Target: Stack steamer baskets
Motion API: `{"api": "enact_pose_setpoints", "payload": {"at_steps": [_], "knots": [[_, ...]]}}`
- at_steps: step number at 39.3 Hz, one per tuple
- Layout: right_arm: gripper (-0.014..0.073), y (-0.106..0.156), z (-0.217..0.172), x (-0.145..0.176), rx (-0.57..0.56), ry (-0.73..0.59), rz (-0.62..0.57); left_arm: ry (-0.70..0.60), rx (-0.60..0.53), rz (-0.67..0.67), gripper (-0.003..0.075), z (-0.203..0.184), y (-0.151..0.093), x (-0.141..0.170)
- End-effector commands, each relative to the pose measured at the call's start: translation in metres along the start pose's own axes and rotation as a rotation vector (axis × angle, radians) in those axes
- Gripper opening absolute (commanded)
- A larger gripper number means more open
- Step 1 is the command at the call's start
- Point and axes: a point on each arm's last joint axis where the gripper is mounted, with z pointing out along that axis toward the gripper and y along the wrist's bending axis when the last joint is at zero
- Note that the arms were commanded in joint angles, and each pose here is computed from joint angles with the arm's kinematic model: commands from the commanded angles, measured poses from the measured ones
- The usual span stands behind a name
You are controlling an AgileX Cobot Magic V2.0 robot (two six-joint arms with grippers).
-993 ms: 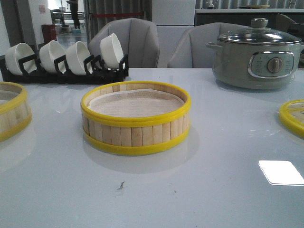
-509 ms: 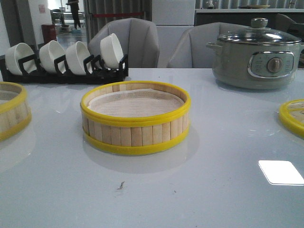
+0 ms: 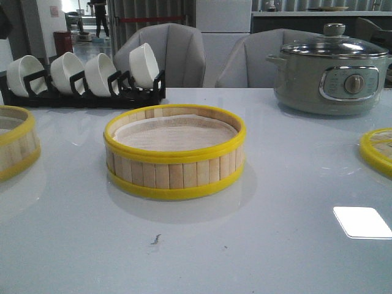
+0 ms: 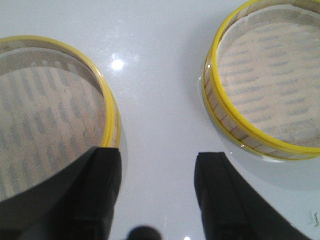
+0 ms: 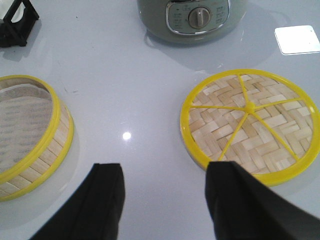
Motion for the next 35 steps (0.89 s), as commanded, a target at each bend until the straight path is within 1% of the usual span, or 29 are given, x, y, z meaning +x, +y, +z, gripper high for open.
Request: {"api": "enact_pose_setpoints", "payload": {"at_steps": [1,8,20,24,30,35], "knots": [[0.0478,0.002,-0.007,-0.018,-0.007,-0.119,-0.018,-0.143,0.001,0.004,0.0421,-0.006,-0.001,-0.019],[0.0478,0.002,-0.007,-0.018,-0.007,-0.119,-0.018,-0.148,-0.01,-0.001,0.0421,0.021,0.002,-0.024],[0.0478,0.002,-0.007,-0.018,-0.007,-0.119,-0.018,-0.053,-0.019,-0.015,0.0421,0.076,0.008,-0.019],[0.0478,0.002,-0.007,-0.018,-0.007,-0.119,-0.018,-0.03,-0.036,-0.045,0.0421,0.091,0.017,-0.016],[0.0478,0.002,-0.007,-0.018,-0.007,-0.119,-0.018,-0.011,-0.079,-0.113,0.0421,0.103,0.042,-0.014],[0.0478,0.002,-0.007,-0.018,-0.007,-0.119,-0.018,-0.002,-0.09,-0.139,0.0421,0.109,0.052,-0.014]]}}
